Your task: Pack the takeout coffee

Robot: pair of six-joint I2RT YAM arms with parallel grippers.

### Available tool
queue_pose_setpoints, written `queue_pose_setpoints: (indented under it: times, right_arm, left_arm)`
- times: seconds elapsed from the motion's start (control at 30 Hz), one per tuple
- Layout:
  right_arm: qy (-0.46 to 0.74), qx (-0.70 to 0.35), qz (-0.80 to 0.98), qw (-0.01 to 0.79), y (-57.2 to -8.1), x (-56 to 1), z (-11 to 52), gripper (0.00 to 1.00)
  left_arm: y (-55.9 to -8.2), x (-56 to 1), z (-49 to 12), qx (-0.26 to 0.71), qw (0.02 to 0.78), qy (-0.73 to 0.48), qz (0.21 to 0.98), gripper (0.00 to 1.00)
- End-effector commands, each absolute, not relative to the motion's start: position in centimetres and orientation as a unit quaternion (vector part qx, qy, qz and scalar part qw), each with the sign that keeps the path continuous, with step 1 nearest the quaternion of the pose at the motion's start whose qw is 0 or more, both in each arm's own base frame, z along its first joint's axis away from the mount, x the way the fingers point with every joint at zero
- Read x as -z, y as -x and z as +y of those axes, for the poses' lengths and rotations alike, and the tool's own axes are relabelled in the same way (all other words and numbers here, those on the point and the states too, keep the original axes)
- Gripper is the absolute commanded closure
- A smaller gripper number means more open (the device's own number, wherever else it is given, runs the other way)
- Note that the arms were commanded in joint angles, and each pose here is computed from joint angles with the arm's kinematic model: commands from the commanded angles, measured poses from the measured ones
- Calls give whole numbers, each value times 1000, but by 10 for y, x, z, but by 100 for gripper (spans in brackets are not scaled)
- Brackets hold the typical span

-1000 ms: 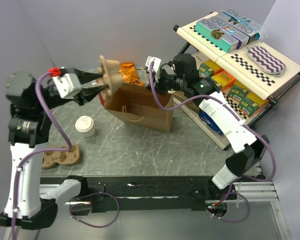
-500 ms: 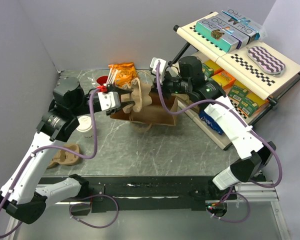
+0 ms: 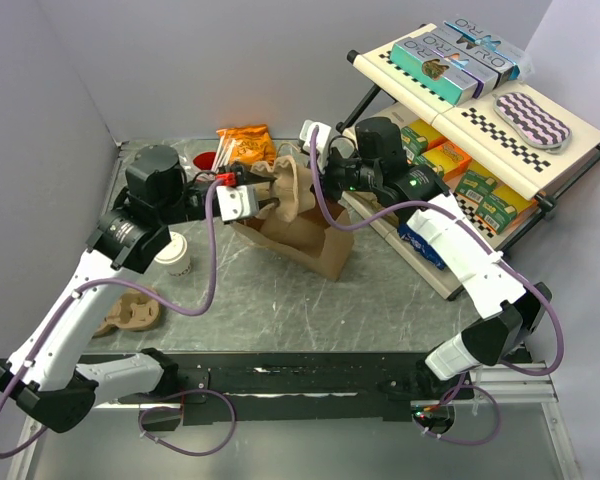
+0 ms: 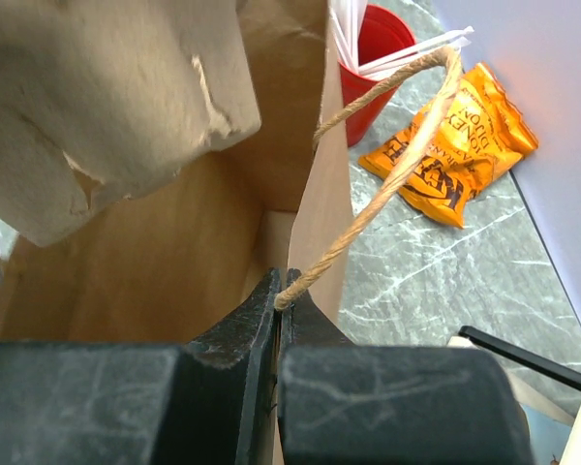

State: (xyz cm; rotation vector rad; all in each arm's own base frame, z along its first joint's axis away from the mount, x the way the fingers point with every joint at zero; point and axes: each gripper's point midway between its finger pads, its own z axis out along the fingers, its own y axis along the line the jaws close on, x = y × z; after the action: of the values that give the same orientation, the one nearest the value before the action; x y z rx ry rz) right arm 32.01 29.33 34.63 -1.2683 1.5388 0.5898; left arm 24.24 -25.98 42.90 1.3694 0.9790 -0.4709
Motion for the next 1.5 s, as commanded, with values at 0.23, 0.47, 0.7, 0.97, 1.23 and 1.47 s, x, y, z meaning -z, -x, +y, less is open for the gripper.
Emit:
queue_pose_setpoints:
  times: [0.23, 0.47, 0.7, 0.97, 1.23, 1.47]
  right_arm:
    - [521, -245, 610, 545, -313, -379, 291, 100]
    - [540, -246, 595, 542, -306, -378, 292, 100]
    - [555, -248, 584, 538, -296, -373, 289, 100]
    - [564, -249, 568, 545, -287, -381, 291, 100]
    - [587, -252, 554, 534, -263, -374, 298, 100]
    - [599, -259, 554, 517, -243, -358, 299, 100]
  left_arm:
    - [-242, -393, -261, 174, 620, -639, 421, 99]
    - [-253, -367, -256, 135, 592, -655, 449, 99]
    - [-264, -350, -260, 116, 566, -672, 464, 99]
    - [-264, -324, -270, 105, 527, -693, 481, 99]
    - [-270, -307, -285, 69, 497, -700, 508, 99]
    - [-277, -285, -287, 13, 453, -703, 548, 99]
